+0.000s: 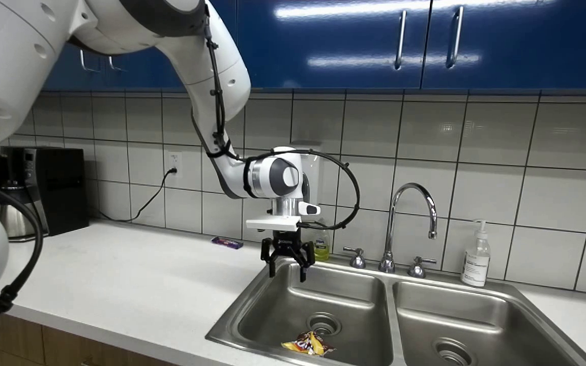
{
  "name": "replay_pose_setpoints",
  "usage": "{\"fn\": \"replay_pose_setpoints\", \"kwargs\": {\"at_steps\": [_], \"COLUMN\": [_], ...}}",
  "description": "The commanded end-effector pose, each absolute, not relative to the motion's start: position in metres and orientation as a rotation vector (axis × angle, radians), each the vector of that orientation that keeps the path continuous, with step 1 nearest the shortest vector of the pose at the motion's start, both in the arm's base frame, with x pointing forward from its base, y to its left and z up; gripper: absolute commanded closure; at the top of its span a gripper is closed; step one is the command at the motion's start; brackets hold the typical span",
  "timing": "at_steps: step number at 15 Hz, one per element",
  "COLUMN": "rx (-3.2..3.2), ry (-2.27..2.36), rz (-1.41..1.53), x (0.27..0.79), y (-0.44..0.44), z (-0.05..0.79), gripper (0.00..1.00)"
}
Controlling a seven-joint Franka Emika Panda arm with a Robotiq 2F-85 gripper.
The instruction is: Put the packet in the sink
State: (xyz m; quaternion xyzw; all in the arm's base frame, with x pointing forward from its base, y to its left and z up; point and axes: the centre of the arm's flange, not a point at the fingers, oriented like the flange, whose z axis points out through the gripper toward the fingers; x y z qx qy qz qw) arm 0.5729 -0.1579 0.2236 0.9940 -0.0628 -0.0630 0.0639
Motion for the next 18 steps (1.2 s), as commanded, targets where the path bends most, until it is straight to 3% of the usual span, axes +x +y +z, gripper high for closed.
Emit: {"fn": "replay_pose_setpoints", "kwargs": {"at_steps": [1, 18], "rx": [3.019, 3.055], "ry": [-0.190, -0.002], "rz": [-0.166, -0.170], "x": [0.532, 0.426], "y": [-0.133, -0.059], "z": [0.259, 0.322], "gripper": [0.00, 0.00]}}
